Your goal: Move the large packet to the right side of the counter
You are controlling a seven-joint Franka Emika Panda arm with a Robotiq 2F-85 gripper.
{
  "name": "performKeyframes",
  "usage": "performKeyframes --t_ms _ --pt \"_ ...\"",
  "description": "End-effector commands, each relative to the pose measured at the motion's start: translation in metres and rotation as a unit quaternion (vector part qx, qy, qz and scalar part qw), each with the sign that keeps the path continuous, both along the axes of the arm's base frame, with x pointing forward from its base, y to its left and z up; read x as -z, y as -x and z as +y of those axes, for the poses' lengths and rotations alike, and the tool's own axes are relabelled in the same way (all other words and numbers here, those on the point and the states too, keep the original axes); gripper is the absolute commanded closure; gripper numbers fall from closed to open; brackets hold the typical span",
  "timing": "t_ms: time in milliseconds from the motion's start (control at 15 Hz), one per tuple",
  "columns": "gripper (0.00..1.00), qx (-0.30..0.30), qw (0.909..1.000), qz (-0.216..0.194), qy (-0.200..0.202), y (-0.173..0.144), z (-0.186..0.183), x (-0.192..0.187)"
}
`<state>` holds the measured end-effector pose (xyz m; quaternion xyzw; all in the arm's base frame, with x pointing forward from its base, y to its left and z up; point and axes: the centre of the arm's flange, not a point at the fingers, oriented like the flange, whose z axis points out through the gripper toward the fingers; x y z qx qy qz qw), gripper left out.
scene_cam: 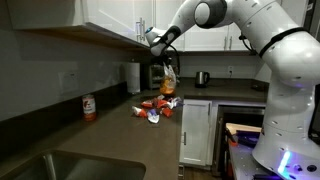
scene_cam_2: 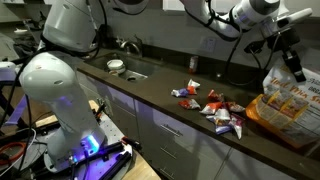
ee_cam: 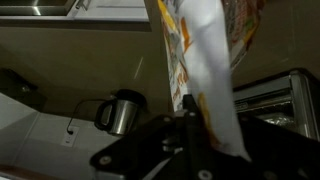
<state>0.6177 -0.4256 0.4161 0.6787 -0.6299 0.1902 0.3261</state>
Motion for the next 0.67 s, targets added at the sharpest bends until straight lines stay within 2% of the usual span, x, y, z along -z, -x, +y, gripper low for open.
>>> performKeyframes --t_ms 0,600 --pt "0.97 0.002 1.0 -0.001 -0.003 0.003 -0.0023 0.0011" --pt "0.97 0.006 1.0 0.005 -0.002 0.0054 -0.0064 0.0059"
